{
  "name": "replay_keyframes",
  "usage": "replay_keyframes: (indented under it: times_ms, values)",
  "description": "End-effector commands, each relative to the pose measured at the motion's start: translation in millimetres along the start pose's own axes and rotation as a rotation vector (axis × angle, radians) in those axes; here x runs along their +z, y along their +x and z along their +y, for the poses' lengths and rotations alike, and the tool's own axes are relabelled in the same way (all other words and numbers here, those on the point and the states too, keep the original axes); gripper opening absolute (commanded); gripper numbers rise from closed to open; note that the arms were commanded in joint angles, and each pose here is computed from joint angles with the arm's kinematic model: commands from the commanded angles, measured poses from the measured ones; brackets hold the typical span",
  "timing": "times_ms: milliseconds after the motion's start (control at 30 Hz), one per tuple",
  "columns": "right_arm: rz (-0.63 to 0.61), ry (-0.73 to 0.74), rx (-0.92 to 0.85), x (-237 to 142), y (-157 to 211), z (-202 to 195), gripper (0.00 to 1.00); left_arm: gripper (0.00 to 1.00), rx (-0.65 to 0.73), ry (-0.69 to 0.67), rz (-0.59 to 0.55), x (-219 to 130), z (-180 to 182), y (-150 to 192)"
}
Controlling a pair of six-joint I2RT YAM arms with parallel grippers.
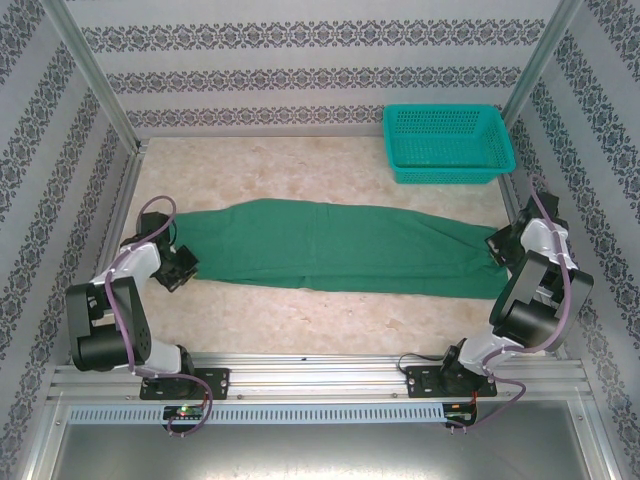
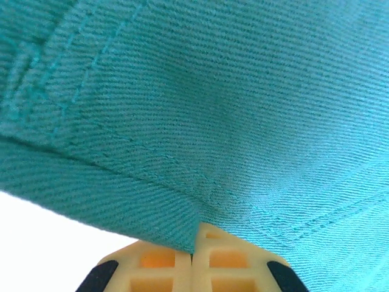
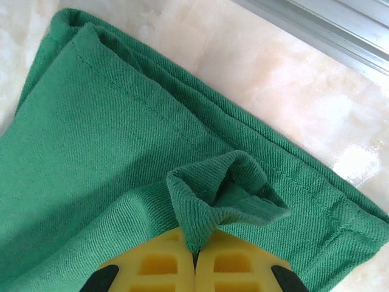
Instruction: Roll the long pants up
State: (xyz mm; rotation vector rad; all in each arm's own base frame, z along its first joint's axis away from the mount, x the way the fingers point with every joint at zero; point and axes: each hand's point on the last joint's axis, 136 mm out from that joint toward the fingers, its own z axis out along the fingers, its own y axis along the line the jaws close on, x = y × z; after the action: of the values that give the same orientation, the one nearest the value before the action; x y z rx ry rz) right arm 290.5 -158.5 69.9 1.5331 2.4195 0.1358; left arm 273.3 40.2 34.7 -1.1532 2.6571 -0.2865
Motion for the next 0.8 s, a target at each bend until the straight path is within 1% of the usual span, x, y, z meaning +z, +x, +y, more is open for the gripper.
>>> replay_keyframes:
  times_ms: [0, 100, 233, 433, 600, 767]
  values:
    - [-0.047, -0.016, -0.027, -22.8, -15.5, 14.6, 0.0, 0.0, 0.0, 0.014, -0.131, -26.9, -13.7, -27.4]
    - [-0.082, -0.028, -0.032, -39.5, -25.9, 22.2, 0.0, 0.0, -0.002, 0.027, -0.178, -41.1, -22.0, -40.7]
    - [-0.123, -0.044, -0.026, -60.1, -36.1, 28.2, 0.0, 0.0, 0.003, 0.032, -0.212, -51.2, -29.4, -53.6]
    - [-0.172, -0.053, -0.002, -84.1, -43.9, 25.5, 0.0, 0.0, 0.008, 0.028, -0.235, -58.5, -29.9, -59.1]
    - [-0.195, -0.074, 0.048, -90.3, -50.0, 15.4, 0.0, 0.0, -0.015, 0.025, -0.255, -63.3, -20.4, -61.5]
    - [-0.171, -0.113, 0.041, -88.8, -67.2, 37.9, 0.0, 0.0, -0.02, 0.048, -0.257, -66.0, -23.3, -66.9]
